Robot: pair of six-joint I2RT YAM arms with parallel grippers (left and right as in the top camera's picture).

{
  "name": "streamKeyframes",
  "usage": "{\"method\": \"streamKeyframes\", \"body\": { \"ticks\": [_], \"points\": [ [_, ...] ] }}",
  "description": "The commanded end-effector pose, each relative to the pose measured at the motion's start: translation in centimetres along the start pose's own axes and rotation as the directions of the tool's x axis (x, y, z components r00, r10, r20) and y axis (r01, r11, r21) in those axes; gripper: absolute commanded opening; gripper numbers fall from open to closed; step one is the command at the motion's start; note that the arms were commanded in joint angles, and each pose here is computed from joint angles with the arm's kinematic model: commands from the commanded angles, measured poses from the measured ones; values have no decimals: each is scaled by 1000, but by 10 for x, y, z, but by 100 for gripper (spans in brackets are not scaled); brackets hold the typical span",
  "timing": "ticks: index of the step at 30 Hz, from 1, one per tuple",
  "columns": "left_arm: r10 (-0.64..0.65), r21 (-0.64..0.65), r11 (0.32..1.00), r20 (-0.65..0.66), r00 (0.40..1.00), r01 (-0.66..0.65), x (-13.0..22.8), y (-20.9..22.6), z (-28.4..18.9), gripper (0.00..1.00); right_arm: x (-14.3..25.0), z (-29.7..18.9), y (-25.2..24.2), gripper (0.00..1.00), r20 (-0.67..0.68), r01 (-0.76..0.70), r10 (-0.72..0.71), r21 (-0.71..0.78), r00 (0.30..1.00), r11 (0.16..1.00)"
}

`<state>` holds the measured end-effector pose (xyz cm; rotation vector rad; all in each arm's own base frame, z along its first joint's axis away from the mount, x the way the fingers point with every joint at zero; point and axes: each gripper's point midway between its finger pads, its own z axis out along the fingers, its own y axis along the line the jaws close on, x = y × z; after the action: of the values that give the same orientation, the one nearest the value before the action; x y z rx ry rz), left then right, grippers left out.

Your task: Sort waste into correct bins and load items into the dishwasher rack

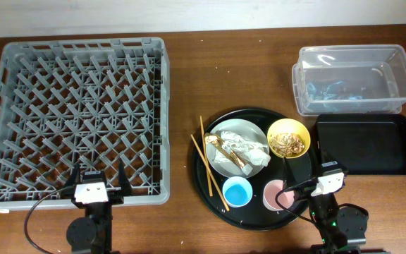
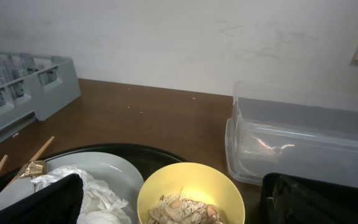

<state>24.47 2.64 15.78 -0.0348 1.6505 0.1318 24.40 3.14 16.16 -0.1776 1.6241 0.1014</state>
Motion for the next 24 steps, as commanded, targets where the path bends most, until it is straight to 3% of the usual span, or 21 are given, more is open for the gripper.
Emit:
{"method": "streamKeyframes", "body": {
  "ticks": [1, 24],
  "points": [
    [19, -3, 1000, -2, 1000, -19, 2, 0, 0, 99, 2, 0, 0, 98, -2, -7, 8, 3, 1000, 1000],
    [19, -3, 1000, -2, 1000, -19, 2, 0, 0, 99, 2, 0, -4, 98, 0, -3, 3, 24, 1000, 1000]
  ]
}}
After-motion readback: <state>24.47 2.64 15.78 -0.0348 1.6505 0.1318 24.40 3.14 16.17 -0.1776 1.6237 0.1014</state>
